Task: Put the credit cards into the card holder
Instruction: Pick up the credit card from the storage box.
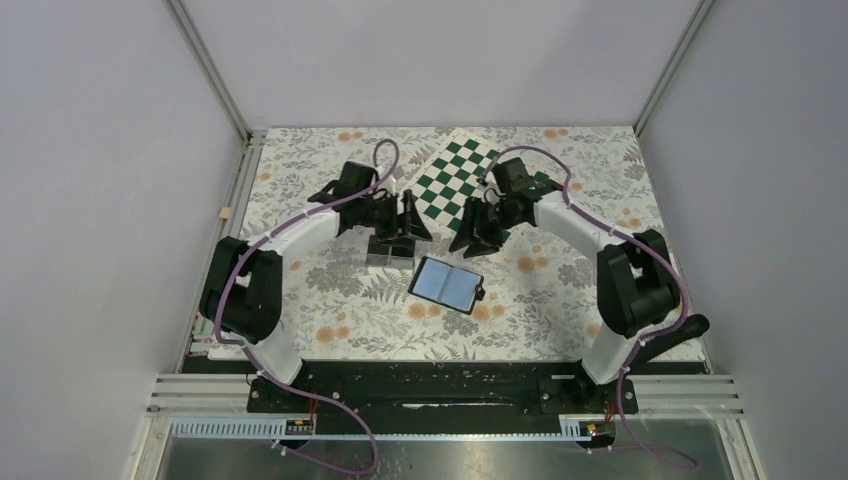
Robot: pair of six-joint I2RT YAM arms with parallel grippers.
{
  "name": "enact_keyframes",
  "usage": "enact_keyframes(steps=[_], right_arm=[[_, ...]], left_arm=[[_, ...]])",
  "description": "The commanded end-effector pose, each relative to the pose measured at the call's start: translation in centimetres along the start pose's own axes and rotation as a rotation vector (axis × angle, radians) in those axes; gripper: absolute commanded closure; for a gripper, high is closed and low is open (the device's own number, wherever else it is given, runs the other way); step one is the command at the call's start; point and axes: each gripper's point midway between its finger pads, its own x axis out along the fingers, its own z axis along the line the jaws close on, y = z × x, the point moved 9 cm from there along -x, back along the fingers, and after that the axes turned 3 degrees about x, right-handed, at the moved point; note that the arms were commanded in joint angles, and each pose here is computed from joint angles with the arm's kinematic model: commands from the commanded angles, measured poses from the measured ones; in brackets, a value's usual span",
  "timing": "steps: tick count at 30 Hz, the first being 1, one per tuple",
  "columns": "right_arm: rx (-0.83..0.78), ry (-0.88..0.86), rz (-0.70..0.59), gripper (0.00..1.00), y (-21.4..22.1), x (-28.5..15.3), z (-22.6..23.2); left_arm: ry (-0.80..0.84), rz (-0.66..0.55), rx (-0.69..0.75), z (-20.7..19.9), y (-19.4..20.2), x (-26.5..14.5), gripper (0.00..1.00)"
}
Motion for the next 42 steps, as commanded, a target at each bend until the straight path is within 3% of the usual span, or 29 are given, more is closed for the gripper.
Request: enact_keyframes(steps=[1, 8, 11, 16, 28, 34, 42], right_arm=[[-0.021, 0.003, 0.02, 0.48, -1.1, 1.5, 2.6], [-0.009, 0.029, 0.055, 0.48, -3.1, 3.9, 4.8], [0.007, 0.037, 0.078, 0.48, -3.9, 5.0, 5.3], [0.023, 0.053, 0.117, 0.52, -5.0, 7.1, 5.6], [0.049, 0.005, 0.182, 0.56, -6.1, 9.6, 6.1], [0.056, 0.013, 0.21, 0.64, -6.0, 9.9, 5.7], [0.056, -0.001, 0.243, 0.75, -6.0, 10.3, 5.7]], left_arm=[[-0.076, -0.088, -0.015, 1.9, -1.1, -2.7, 0.33], [-0.379, -0.075, -0.048, 5.8, -1.8, -5.5, 0.35], [-0.382, -0.058, -0.064, 6.3, -2.2, -5.1, 0.39], [-0.368, -0.026, -0.096, 7.1, -3.0, -3.9, 0.54], [-0.39, 0.019, -0.112, 8.2, -3.8, -1.7, 0.63], [-0.445, 0.039, -0.097, 8.0, -3.5, -1.2, 0.79], [-0.502, 0.058, -0.079, 8.0, -3.1, -0.8, 0.88]])
